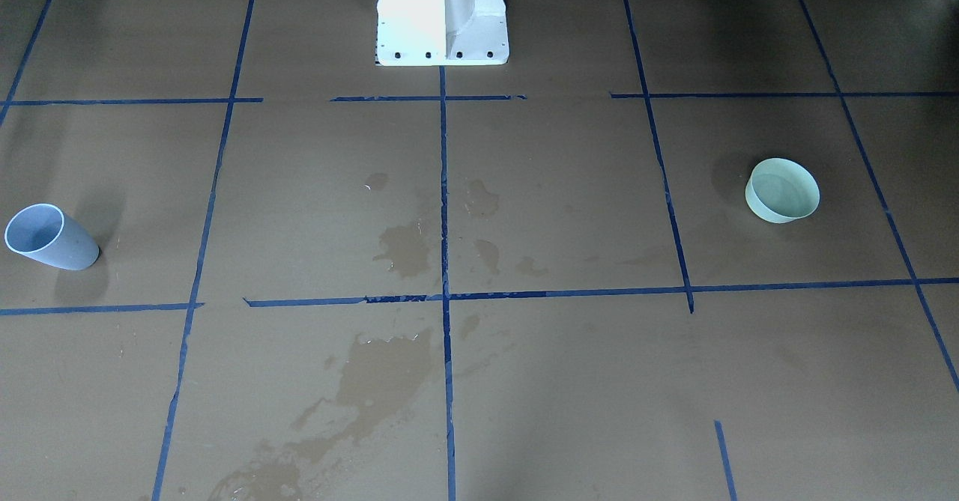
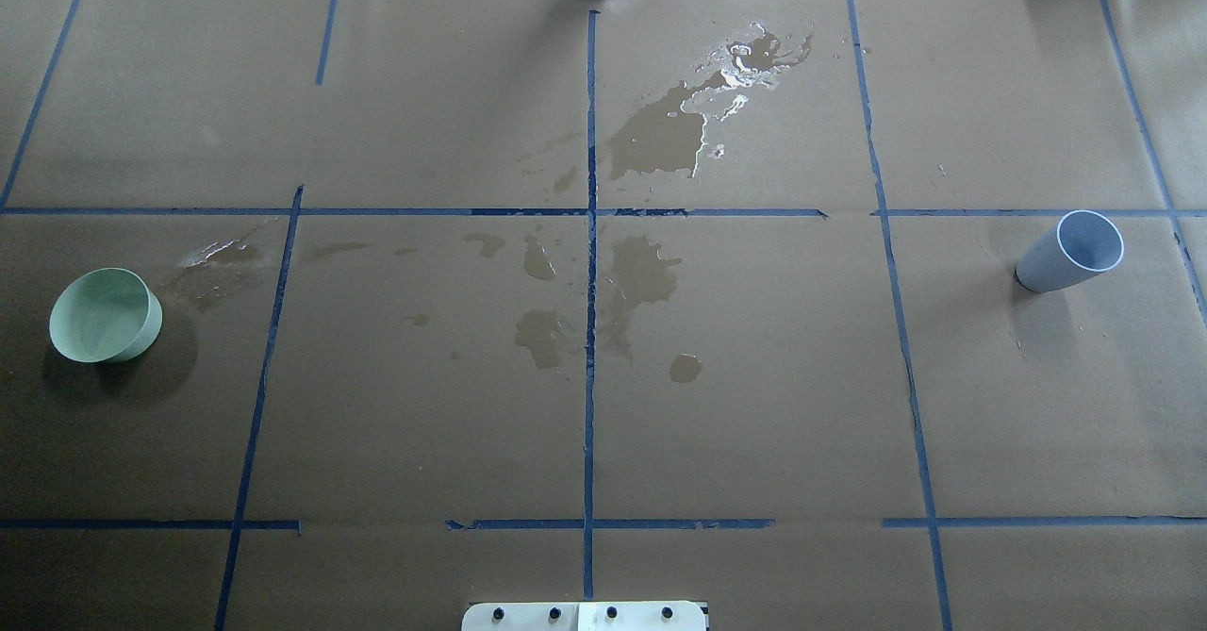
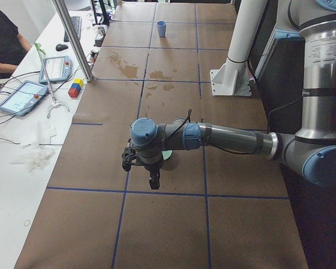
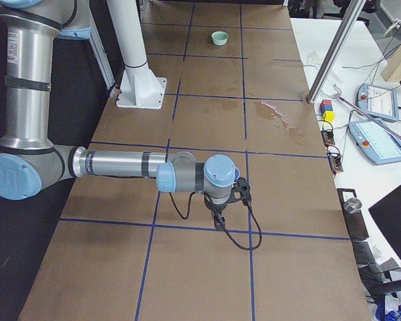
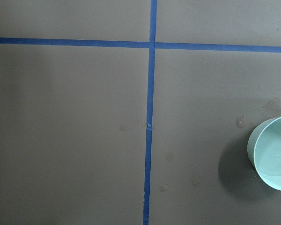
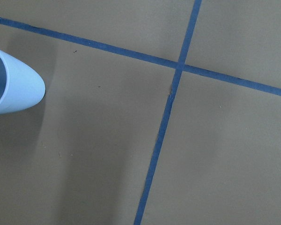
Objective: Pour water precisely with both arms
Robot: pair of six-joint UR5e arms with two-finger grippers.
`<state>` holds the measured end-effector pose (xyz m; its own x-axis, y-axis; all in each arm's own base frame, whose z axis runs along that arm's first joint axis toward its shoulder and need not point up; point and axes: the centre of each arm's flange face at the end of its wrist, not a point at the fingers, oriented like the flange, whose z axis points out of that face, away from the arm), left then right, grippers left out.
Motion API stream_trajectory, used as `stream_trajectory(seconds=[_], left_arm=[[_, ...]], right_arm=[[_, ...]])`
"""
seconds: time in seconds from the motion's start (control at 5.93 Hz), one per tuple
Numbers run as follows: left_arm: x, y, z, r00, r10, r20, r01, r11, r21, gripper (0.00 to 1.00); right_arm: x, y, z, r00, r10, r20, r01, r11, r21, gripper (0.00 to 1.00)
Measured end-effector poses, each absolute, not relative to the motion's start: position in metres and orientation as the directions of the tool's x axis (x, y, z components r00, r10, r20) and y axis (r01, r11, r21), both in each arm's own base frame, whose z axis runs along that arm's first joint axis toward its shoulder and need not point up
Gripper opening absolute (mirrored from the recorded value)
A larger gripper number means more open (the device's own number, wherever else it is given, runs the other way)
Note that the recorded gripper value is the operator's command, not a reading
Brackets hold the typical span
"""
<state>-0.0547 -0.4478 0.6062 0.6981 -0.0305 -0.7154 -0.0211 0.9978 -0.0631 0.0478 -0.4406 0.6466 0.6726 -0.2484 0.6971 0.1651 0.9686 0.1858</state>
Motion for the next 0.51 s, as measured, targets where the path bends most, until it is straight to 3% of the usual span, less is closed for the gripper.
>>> stream_trajectory(seconds=[0.51], left_arm=[[-0.054, -0.4493, 0.6032, 0.698, -0.024, -0.716, -0.023, 0.998, -0.056, 1.0]], right_arm=[[0.049, -0.4425, 0.6425, 0.676, -0.207, 0.707, 0.143, 0.978, 0.149, 1.0]])
